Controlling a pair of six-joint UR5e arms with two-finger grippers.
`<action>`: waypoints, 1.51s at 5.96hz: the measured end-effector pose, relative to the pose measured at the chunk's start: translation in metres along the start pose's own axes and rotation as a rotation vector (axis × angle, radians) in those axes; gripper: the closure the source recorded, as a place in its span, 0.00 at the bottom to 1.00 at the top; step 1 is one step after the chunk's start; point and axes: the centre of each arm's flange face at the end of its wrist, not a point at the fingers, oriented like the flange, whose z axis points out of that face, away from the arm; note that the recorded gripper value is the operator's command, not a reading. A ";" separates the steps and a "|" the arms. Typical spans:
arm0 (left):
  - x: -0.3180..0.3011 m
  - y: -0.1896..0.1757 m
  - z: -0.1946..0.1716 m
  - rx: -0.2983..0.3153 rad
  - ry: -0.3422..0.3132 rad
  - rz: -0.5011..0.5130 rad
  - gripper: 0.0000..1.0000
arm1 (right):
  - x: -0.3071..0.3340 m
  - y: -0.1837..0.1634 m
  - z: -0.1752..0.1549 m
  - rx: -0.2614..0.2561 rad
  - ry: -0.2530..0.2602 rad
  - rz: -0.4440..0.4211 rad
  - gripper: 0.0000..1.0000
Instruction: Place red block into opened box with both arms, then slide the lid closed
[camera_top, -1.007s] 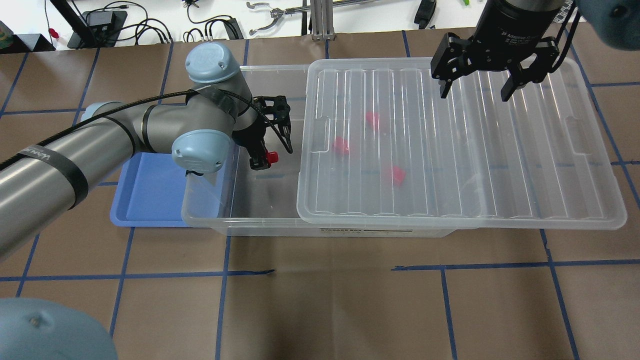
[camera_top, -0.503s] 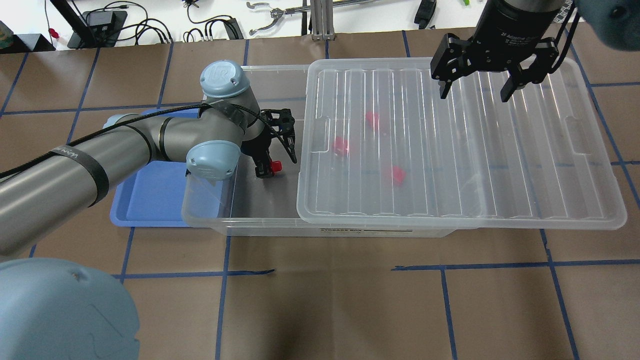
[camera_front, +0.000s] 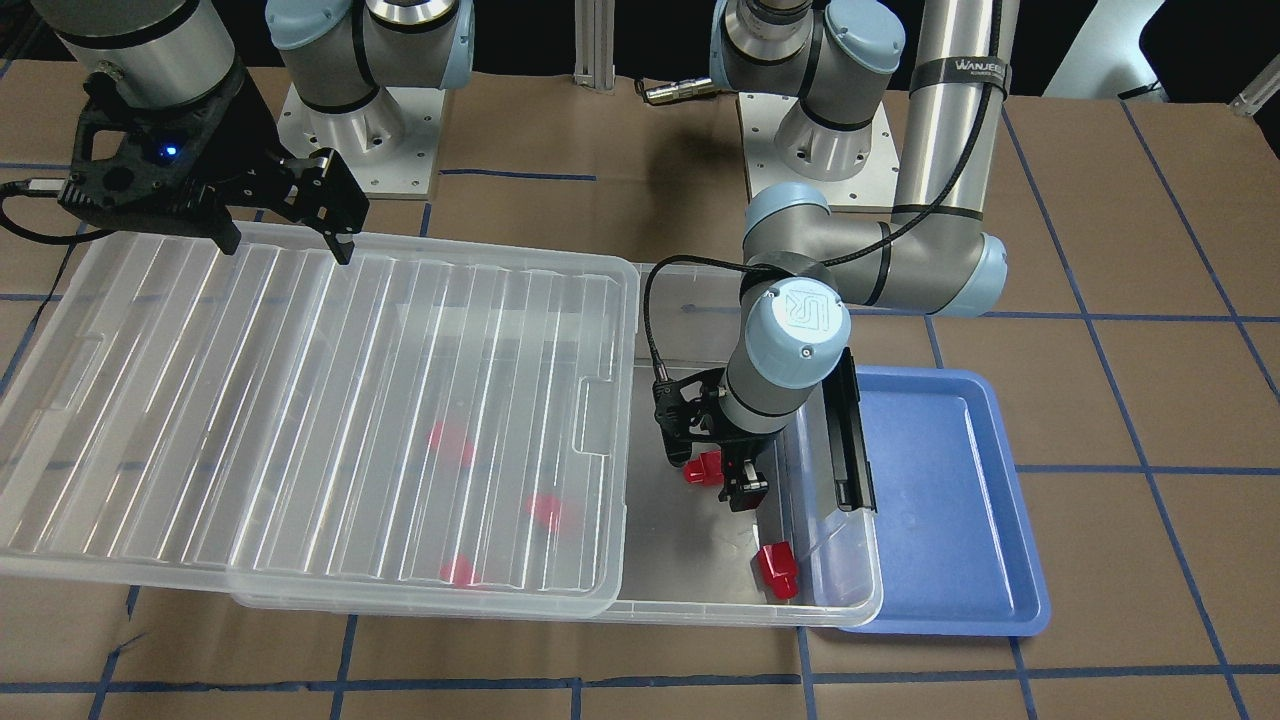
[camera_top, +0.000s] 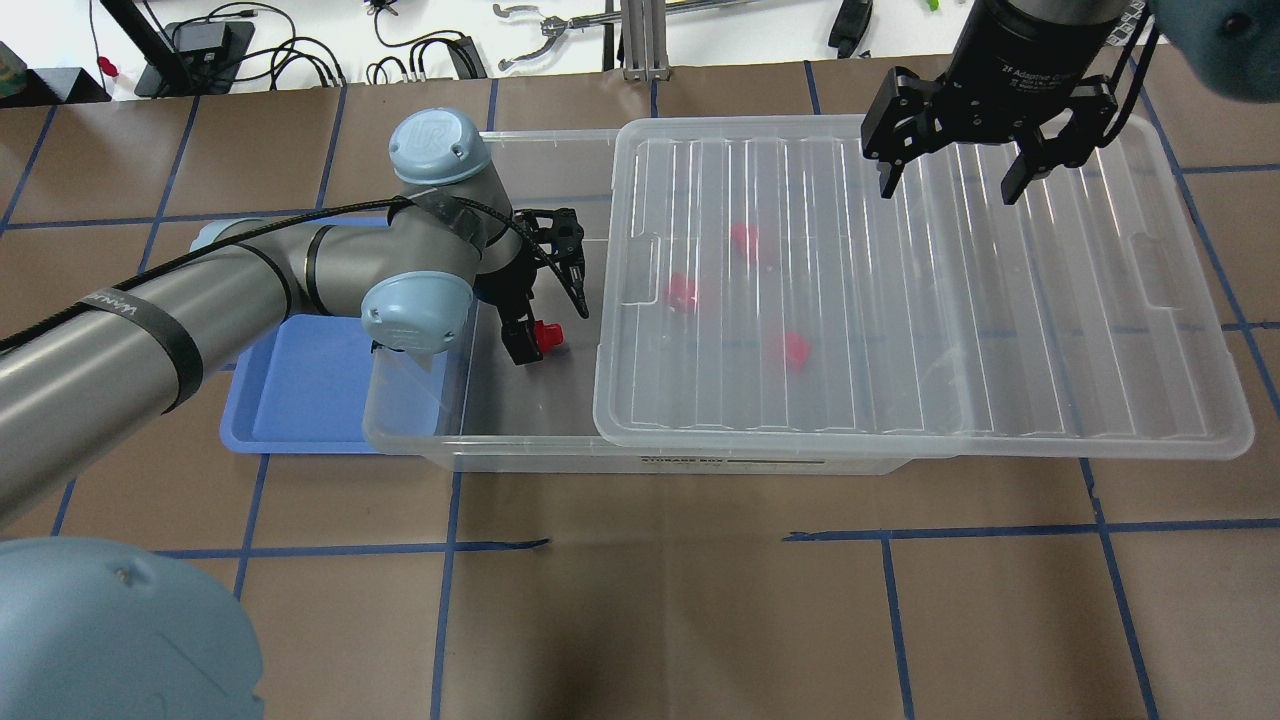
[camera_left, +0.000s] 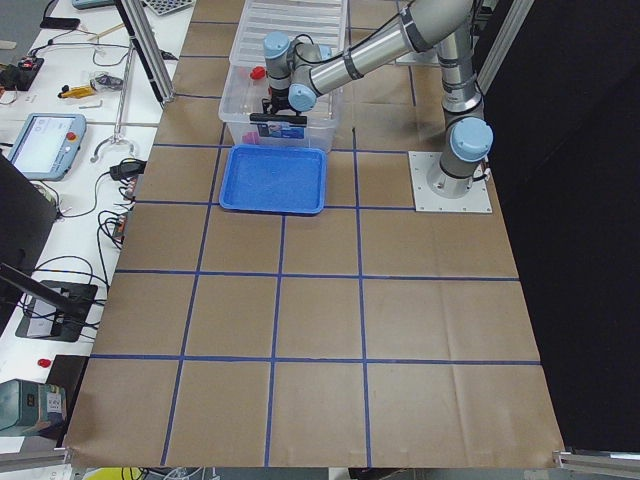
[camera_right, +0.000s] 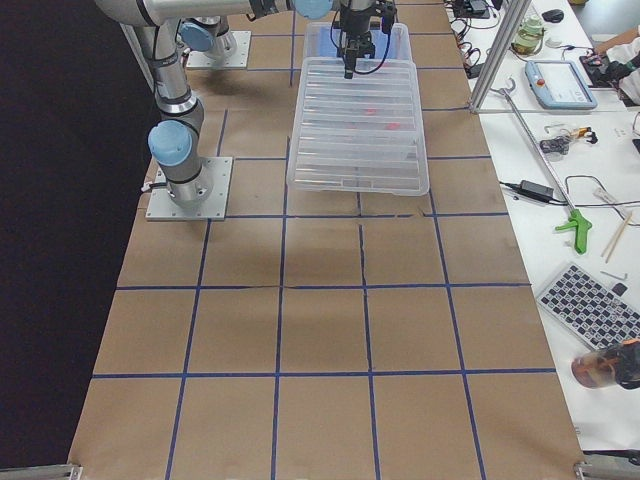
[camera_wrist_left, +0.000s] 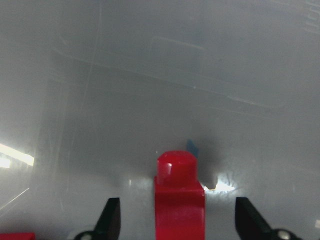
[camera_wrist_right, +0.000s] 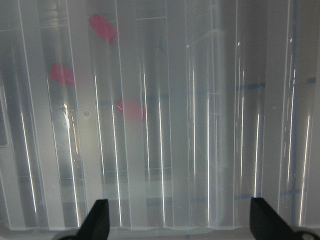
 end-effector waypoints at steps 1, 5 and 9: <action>0.000 0.001 -0.029 -0.006 0.018 -0.006 0.07 | 0.000 0.000 0.000 0.000 0.000 0.000 0.00; 0.028 0.003 -0.186 -0.033 0.105 -0.012 0.06 | 0.066 -0.020 0.003 -0.003 0.027 -0.053 0.00; 0.049 0.021 -0.242 -0.030 0.059 -0.404 0.02 | 0.233 -0.032 0.051 -0.070 0.078 -0.117 0.00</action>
